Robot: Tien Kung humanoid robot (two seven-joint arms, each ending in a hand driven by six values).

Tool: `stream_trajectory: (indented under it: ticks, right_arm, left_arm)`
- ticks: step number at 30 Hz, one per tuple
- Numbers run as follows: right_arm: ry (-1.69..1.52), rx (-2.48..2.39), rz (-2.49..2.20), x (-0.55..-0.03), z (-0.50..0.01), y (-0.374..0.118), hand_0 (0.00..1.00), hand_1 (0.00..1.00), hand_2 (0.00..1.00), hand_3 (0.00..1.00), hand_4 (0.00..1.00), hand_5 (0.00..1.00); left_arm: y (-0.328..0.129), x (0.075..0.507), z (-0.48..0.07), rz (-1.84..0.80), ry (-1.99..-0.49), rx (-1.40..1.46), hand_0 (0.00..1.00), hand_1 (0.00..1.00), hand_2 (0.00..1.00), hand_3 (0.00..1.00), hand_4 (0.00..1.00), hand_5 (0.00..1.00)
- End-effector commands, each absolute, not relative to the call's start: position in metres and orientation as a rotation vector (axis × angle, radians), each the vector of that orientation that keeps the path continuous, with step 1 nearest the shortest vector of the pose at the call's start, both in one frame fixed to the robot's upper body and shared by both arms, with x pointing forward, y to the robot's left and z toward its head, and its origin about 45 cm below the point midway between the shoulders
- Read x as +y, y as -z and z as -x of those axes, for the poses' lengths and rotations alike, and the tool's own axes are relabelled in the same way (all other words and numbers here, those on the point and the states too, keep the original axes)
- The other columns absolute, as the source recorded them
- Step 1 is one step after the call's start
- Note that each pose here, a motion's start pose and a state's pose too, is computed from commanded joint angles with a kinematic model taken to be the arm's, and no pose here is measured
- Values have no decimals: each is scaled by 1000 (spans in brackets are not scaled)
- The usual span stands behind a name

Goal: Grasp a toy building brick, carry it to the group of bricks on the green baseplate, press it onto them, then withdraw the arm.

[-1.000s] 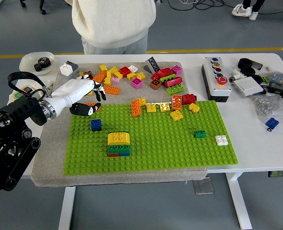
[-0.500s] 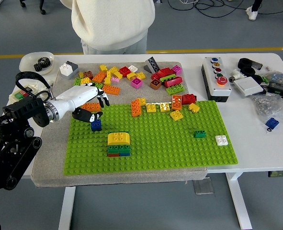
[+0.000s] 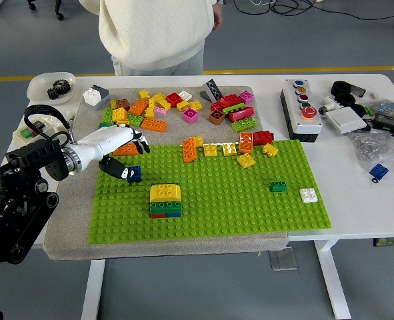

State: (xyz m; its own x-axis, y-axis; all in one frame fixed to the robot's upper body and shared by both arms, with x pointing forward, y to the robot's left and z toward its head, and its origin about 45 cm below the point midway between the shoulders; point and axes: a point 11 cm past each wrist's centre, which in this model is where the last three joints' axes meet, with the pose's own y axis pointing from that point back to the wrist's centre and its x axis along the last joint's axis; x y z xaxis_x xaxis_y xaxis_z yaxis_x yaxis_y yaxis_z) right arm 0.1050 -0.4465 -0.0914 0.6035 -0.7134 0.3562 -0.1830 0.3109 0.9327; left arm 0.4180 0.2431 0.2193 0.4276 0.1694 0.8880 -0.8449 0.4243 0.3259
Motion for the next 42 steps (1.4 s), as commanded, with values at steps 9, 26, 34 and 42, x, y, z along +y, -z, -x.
stream_trajectory:
  ticks: [9,26,34,42]
  right_arm:
    - [421,-898,-1237,-447,-105,91,746,647,726,634,897,484]
    - [419,-889,-1240,-446,-104,92,746,647,726,634,897,486]
    - [418,-886,-1241,-446,-103,92,746,647,726,634,897,485]
    - [418,-888,-1241,-446,-104,92,747,647,725,634,897,484]
  left_arm:
    - [-211,245,-416,-925,-746,-861,998,814,649,644,841,105]
    - [-198,253,-417,-952,-760,-821,998,817,662,647,870,130]
    - [-195,255,-418,-960,-768,-814,998,816,655,642,871,137]
    - [-193,256,-419,-965,-777,-810,998,812,635,627,852,128]
